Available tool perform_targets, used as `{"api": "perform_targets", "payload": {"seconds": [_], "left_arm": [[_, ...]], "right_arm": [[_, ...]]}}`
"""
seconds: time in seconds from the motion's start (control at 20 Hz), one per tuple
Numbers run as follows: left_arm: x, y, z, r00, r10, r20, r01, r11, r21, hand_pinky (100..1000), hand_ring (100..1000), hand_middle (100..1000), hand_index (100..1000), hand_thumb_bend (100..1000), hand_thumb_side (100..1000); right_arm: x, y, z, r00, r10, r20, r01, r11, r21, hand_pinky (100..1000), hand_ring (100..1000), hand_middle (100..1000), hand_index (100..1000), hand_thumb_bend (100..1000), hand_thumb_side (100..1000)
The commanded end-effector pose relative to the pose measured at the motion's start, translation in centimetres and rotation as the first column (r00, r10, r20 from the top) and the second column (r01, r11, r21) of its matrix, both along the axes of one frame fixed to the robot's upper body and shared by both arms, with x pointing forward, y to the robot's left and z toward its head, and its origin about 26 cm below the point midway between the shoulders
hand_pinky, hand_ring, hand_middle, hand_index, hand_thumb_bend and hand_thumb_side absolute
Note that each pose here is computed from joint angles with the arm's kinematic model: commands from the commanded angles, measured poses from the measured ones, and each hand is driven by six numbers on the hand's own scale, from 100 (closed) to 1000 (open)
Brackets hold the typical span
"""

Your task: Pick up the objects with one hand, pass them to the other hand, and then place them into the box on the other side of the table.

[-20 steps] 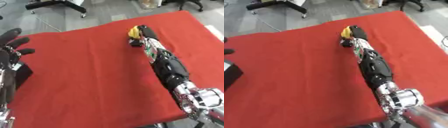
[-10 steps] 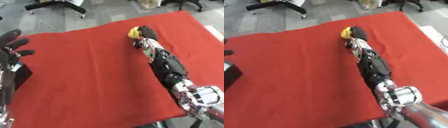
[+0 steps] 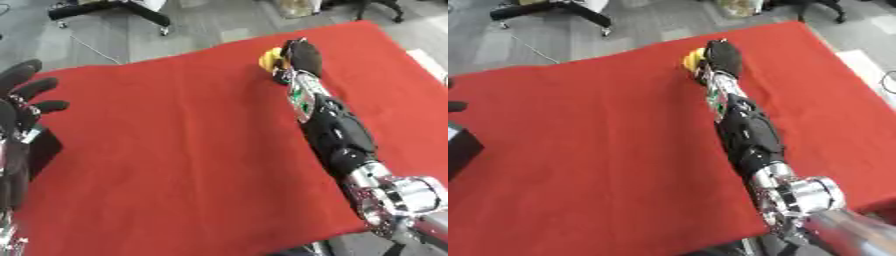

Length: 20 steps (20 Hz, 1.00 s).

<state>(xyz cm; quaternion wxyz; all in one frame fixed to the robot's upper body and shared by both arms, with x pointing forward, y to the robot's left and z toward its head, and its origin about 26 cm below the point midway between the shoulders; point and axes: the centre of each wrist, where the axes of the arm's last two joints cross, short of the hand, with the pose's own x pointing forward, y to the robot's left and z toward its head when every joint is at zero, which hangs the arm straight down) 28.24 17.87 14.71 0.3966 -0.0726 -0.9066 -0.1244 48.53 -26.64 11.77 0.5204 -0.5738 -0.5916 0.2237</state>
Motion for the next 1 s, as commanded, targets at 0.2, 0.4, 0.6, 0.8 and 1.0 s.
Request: {"api": "perform_targets", "payload": {"seconds": [0.2, 0.4, 0.6, 0.8, 1.0], "left_arm": [[-0.1, 0.0, 0.7, 1.000, 0.002, 0.028, -0.002, 1.000, -0.006, 704, 802, 829, 831, 238, 792], [-0.2, 0.1, 0.6, 0.999, 0.035, 0.018, -0.035, 0.999, 0.022, 702, 802, 829, 830, 212, 789], [-0.4, 0.2, 0.0, 0.994, 0.105, -0.030, -0.102, 0.992, 0.075, 698, 802, 829, 828, 110, 780], [-0.5, 0.4, -0.6, 0.979, 0.191, -0.073, -0.178, 0.972, 0.153, 698, 809, 835, 836, 100, 742], [0.2, 0.1, -1.2, 0.965, 0.250, -0.080, -0.230, 0.952, 0.200, 701, 823, 850, 850, 101, 678]], "right_arm": [[0.1, 0.0, 3.2, 0.991, 0.050, 0.126, -0.056, 0.997, 0.047, 708, 714, 336, 244, 100, 100], [-0.3, 0.9, 5.2, 0.967, 0.137, 0.215, -0.155, 0.986, 0.068, 708, 712, 334, 245, 100, 100], [-1.6, 2.8, 8.1, 0.905, 0.262, 0.336, -0.304, 0.950, 0.077, 707, 710, 331, 248, 100, 100], [-3.8, 5.2, 10.2, 0.819, 0.375, 0.434, -0.449, 0.890, 0.080, 707, 707, 329, 252, 100, 100], [-6.6, 7.7, 11.0, 0.732, 0.465, 0.497, -0.584, 0.805, 0.106, 708, 709, 329, 255, 100, 100]]}}
